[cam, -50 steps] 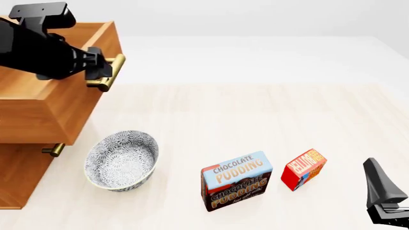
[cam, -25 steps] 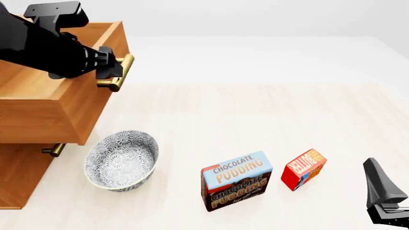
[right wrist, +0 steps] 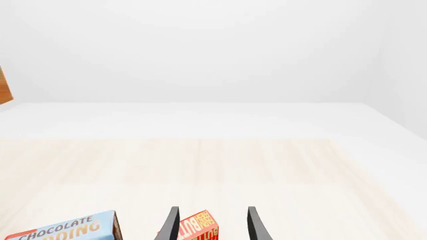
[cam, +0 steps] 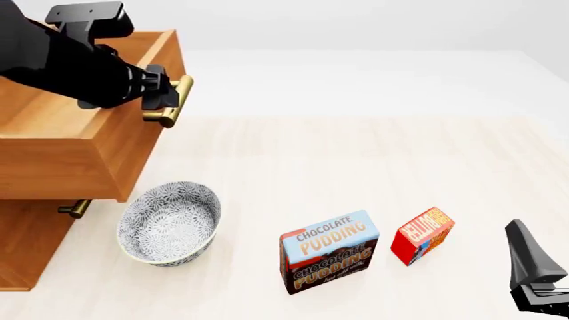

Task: Put the butter at the back in the top drawer of the cabinet and close it.

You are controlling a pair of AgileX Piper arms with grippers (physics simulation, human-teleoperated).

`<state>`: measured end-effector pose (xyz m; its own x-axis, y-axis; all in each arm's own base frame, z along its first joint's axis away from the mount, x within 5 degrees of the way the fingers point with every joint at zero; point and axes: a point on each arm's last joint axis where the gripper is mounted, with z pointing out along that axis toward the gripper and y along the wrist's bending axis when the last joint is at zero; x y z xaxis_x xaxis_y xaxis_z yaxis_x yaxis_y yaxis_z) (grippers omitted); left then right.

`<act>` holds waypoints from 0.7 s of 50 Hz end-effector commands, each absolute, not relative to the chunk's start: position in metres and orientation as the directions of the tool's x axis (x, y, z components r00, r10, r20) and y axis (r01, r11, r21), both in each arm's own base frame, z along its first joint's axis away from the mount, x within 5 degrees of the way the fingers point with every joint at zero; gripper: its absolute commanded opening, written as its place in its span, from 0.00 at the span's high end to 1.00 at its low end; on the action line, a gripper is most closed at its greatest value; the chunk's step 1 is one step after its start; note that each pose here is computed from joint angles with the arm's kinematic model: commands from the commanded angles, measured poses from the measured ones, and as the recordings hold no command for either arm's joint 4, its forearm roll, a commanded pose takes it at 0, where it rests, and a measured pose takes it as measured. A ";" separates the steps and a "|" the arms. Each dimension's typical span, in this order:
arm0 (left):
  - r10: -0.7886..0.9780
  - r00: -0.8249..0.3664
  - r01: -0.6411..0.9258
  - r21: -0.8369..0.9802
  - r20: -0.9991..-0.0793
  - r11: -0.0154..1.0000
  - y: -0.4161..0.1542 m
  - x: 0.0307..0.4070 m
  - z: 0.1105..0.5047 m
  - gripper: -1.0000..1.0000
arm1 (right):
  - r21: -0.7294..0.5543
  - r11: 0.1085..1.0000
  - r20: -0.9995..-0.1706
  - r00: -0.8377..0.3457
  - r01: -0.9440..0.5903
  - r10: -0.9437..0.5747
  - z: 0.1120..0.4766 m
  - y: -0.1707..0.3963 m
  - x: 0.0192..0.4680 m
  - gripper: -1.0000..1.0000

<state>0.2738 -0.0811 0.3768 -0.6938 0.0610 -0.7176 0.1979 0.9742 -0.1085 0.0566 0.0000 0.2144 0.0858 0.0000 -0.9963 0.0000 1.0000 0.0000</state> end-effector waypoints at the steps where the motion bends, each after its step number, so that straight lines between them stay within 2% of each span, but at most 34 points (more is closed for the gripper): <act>1: 0.138 -0.768 0.235 -0.075 -0.625 0.969 -0.094 0.272 0.345 0.00 | 0.000 1.000 -0.996 0.086 0.000 0.000 0.214 0.000 0.057 0.00; 35: 0.163 -0.764 0.275 -0.087 -0.625 0.957 -0.113 0.276 0.346 0.00 | 0.000 1.000 -0.996 0.086 0.000 0.000 0.214 0.000 0.057 0.00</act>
